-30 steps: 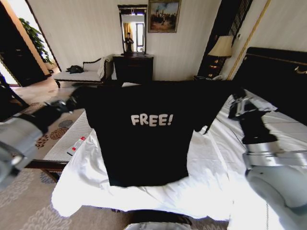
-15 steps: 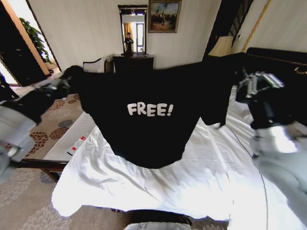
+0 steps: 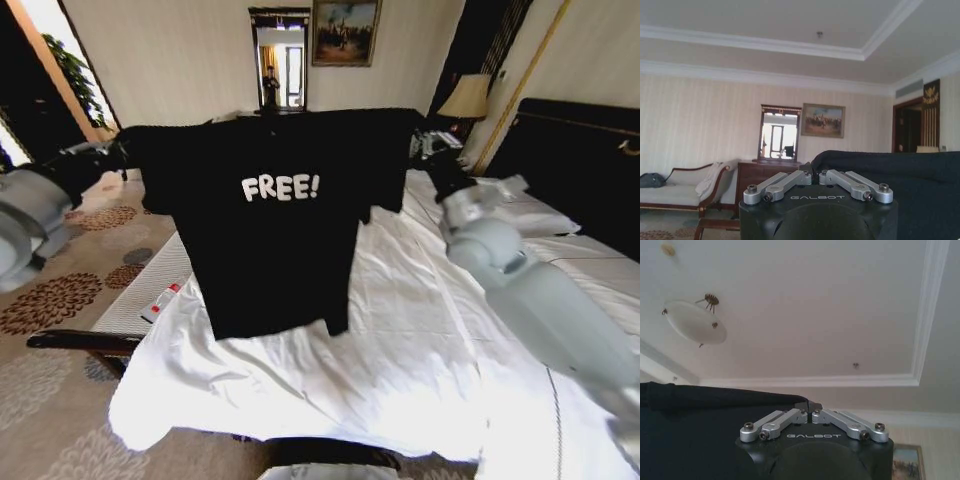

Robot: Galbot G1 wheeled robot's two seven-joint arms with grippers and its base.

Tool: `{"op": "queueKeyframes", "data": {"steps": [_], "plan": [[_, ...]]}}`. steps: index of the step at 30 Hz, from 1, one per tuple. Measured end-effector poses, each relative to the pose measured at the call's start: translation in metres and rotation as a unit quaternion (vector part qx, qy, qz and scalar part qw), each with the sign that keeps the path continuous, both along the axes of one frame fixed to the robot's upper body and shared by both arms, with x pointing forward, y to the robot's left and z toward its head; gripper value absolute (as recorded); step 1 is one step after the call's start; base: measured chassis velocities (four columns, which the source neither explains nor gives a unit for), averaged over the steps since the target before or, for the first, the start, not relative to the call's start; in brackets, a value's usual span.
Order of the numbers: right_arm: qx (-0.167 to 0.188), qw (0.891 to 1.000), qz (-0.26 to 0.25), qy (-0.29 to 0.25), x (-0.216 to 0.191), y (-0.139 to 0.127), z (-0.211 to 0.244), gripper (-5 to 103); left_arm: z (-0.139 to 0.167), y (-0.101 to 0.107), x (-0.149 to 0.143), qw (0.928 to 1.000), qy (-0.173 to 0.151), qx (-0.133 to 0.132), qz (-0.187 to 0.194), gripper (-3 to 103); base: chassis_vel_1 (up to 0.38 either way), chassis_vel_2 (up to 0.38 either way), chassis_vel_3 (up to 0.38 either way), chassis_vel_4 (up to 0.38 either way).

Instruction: Fold the clothes on the bed.

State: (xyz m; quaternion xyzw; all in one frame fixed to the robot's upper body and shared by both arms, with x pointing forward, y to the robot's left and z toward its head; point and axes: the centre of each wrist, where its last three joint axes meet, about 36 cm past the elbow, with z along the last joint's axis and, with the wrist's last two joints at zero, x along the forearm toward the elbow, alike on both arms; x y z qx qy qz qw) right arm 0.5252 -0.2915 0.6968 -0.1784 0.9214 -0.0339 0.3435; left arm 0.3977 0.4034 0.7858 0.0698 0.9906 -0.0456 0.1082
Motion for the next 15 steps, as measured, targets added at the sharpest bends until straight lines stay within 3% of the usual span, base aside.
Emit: {"op": "queueKeyframes", "data": {"steps": [8, 12, 15], "plan": [[0.002, 1.0, 0.003, -0.019, -0.008, -0.003, 0.017, 0, 0.011, 0.001, -0.009, 0.9996, -0.023, -0.014, -0.008, 2, 0.0, 0.0, 0.0, 0.0], [-0.001, 1.0, -0.003, -0.019, -0.037, -0.014, 0.01, 0, 0.005, -0.021, -0.024, 0.9991, -0.02, -0.008, -0.035, 2, 0.0, 0.0, 0.0, 0.0], [-0.018, 0.999, -0.015, -0.034, -0.095, -0.021, -0.001, 0, -0.008, -0.053, -0.049, 0.9967, -0.008, -0.002, -0.08, 2, 0.0, 0.0, 0.0, 0.0]]}}
